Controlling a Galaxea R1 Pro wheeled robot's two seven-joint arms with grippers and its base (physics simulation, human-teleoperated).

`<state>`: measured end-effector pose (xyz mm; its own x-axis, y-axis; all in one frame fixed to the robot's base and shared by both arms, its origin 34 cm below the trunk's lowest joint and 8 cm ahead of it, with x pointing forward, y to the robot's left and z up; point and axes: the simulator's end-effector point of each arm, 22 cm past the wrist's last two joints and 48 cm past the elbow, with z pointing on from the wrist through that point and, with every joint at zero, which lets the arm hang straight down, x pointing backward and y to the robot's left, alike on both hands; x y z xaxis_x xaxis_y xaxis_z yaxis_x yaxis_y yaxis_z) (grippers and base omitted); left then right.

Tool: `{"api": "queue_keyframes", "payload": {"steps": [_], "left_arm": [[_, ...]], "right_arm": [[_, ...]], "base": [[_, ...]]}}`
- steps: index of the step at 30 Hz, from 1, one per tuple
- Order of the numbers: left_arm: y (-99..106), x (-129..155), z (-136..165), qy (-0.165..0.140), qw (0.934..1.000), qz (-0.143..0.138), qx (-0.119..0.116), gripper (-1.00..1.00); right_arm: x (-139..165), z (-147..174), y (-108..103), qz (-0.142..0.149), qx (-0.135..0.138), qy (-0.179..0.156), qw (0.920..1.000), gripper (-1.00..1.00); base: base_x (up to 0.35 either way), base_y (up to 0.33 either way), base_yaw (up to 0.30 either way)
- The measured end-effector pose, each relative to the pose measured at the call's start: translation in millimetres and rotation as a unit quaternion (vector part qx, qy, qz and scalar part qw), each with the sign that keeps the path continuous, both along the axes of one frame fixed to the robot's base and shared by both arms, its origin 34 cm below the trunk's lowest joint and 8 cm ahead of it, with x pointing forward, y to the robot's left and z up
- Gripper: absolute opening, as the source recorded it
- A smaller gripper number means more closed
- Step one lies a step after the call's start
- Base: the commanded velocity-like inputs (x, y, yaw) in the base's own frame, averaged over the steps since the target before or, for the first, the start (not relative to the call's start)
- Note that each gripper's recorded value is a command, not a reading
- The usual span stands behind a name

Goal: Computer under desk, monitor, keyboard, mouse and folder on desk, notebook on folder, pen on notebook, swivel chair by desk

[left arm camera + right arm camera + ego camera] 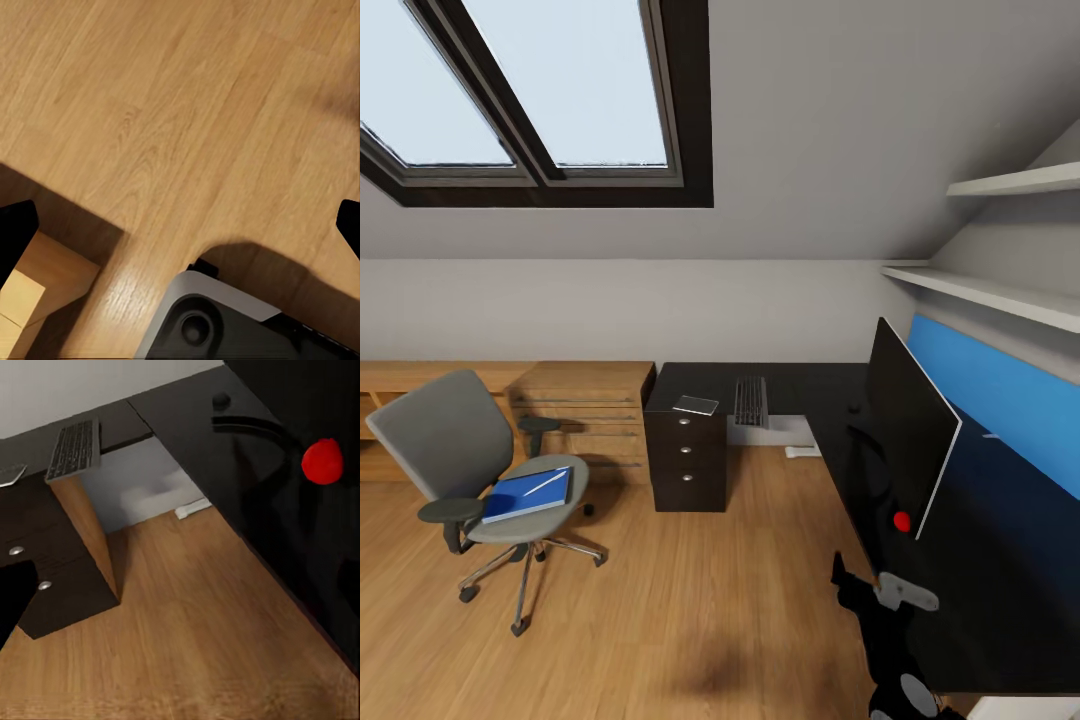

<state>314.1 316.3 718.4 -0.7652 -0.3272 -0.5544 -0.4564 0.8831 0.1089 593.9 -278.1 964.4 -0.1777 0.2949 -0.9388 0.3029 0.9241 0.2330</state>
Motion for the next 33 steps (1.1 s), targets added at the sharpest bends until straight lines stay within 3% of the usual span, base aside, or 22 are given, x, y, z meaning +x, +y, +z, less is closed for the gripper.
{"api": "queue_keyframes", "payload": {"steps": [3,4,9,25,33], "left_arm": [[-0.1,-1.0,-0.7,0.001,1.0000,0.000,0.000,1.00],[0.3,-3.0,-2.0,0.004,1.0000,0.000,0.000,1.00],[1.2,-5.7,-3.7,0.007,1.0000,0.000,0.001,1.00],[1.4,-6.3,-4.0,0.008,1.0000,0.000,0.001,1.00],[1.4,-6.3,-4.0,0.008,1.0000,0.000,0.001,1.00]], "right_arm": [[-3.4,-14.7,-19.1,-0.011,-0.008,0.017,0.9998,1.00],[0.4,-18.5,-45.1,-0.033,-0.013,0.019,0.9992,1.00],[7.4,-23.1,-102.0,-0.078,-0.020,0.020,0.9966,1.00],[3.8,-42.3,-168.6,-0.114,-0.028,0.031,0.9926,1.00],[-3.6,-45.0,-224.3,-0.156,-0.013,0.029,0.9872,1.00]], "base": [[0.000,0.000,0.000],[0.000,0.000,0.000],[0.000,0.000,0.000],[0.000,0.000,0.000],[0.000,0.000,0.000]]}}
